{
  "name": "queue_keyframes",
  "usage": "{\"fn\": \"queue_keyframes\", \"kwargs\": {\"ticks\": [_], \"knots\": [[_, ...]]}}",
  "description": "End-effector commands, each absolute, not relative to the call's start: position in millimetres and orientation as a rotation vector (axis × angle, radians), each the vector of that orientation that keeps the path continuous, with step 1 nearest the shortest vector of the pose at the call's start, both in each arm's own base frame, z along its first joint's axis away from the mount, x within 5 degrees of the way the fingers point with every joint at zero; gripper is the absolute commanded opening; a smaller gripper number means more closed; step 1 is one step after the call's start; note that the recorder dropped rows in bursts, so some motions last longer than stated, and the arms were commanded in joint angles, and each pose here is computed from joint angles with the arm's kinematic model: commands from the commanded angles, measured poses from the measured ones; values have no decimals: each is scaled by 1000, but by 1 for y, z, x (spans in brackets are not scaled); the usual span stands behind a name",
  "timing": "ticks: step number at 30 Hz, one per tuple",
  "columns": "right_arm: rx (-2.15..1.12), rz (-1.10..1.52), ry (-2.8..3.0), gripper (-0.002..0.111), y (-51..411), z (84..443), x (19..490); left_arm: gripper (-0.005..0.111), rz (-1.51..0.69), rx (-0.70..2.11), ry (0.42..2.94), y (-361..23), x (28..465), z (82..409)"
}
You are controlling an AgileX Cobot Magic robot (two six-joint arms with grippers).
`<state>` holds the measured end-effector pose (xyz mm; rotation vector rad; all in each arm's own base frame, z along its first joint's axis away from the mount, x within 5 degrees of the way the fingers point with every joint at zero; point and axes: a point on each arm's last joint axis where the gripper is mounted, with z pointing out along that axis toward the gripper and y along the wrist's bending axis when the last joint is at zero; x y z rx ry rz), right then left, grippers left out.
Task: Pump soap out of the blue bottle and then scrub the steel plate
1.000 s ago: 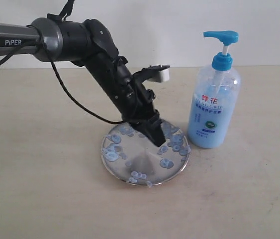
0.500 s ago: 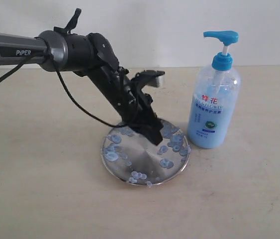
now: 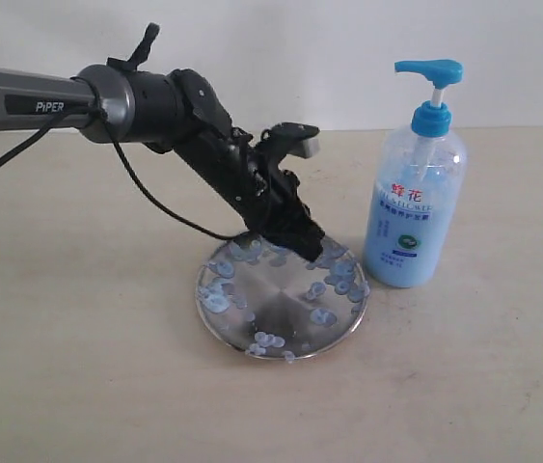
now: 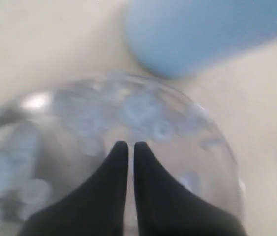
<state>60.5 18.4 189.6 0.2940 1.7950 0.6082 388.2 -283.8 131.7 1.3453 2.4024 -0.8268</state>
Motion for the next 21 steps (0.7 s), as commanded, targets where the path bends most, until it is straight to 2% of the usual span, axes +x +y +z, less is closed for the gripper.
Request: {"fn": "queue_keyframes", "kwargs": {"ticks": [1,4,6,7,10,12,14,17,18,21], "knots": [[288,596,1785,0,18,190,61,4,-864,1874,2341,-269,362,128],[288,596,1785,0,18,190,61,4,-548,1964,2447,-252,369,120],[288,596,1785,0,18,190,61,4,-388,1799,2458,-253,383,117],[288,596,1785,0,18,190,61,4,-356,1632,2432,-258,393,118],[288,596,1785,0,18,190,61,4,-556,1203,2421,-276,406,128],[288,596,1785,0,18,190,61,4,-761,1137,2397,-287,401,134],[288,596,1785,0,18,190,61,4,-943,1297,2337,-292,387,138],[289,598,1785,0,18,190,61,4,-1024,1796,2187,-283,363,136],[289,598,1785,0,18,190,61,4,-959,1907,2192,-276,361,132],[289,598,1785,0,18,190,61,4,-569,2057,2359,-252,368,120]]}}
